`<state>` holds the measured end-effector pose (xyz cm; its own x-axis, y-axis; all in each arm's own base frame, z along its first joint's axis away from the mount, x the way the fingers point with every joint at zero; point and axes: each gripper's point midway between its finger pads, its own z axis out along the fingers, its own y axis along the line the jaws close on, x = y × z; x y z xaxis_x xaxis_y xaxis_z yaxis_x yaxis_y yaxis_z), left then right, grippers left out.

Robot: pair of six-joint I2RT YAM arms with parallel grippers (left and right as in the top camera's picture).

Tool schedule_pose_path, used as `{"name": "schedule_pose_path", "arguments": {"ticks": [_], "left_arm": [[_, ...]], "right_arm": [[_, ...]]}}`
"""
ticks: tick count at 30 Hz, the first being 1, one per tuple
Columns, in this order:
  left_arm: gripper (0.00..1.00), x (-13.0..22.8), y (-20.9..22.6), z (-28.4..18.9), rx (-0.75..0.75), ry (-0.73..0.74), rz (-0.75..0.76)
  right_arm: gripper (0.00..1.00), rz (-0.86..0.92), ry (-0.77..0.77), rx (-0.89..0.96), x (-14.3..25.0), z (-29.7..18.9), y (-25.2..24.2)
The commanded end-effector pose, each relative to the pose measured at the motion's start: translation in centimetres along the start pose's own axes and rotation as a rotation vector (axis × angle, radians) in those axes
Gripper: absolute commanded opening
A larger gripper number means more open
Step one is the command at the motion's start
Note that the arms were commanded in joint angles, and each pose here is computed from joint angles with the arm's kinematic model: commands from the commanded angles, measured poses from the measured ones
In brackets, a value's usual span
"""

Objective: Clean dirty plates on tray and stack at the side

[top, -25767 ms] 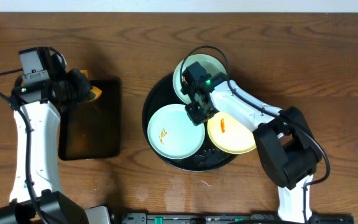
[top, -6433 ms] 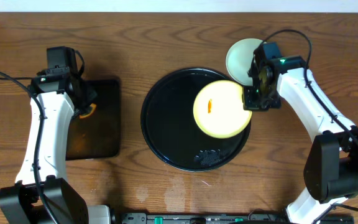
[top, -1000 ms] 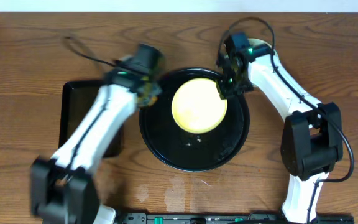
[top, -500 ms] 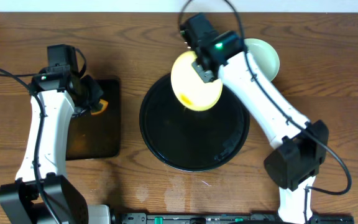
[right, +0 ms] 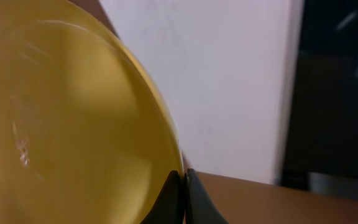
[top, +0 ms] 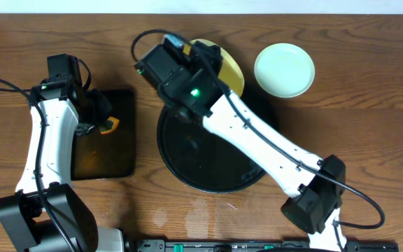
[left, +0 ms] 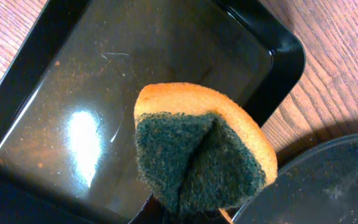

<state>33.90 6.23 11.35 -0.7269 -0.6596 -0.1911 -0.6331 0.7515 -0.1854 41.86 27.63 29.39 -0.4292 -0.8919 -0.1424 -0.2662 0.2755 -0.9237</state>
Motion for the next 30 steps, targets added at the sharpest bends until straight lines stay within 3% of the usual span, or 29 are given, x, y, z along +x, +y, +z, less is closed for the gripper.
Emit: {"name": "schedule_pose_path", "arguments": {"ticks": [1,7,10,13,19,25,30], "left_arm": [[0.08,0.1,0.4,0.3,-0.008,0.012,0.005],[0.08,0.2,0.4,0.3,-0.007,0.013,0.005],[0.07,0.4,0.1,0.3,0.009,0.024,0.010],[0.07,1.4,-2.0,0.1,0.128,0.079,0.088],[0.07,2.9,-4.7,0.0,0.196,0.104,0.155],[0.08,5.7,-9.2,0.0,0.243,0.123,0.195],[0.07,8.1,-14.6,-0.5,0.334,0.090,0.265]], "right_arm": [[0.01,-0.043,0.059,0.111,0.8,-0.4,-2.4],[0.01,0.120,0.023,0.011,0.6,0.6,-0.9],[0.01,0.163,-0.008,-0.291,1.0,1.9,3.7],[0.01,0.286,0.034,-0.595,2.5,2.8,7.2],[0.01,0.497,0.120,-1.109,6.3,4.1,9.8],[0.01,0.651,0.251,-1.168,10.8,8.8,11.4],[0.01,0.758,0.310,-1.223,11.7,10.3,15.7]]}}
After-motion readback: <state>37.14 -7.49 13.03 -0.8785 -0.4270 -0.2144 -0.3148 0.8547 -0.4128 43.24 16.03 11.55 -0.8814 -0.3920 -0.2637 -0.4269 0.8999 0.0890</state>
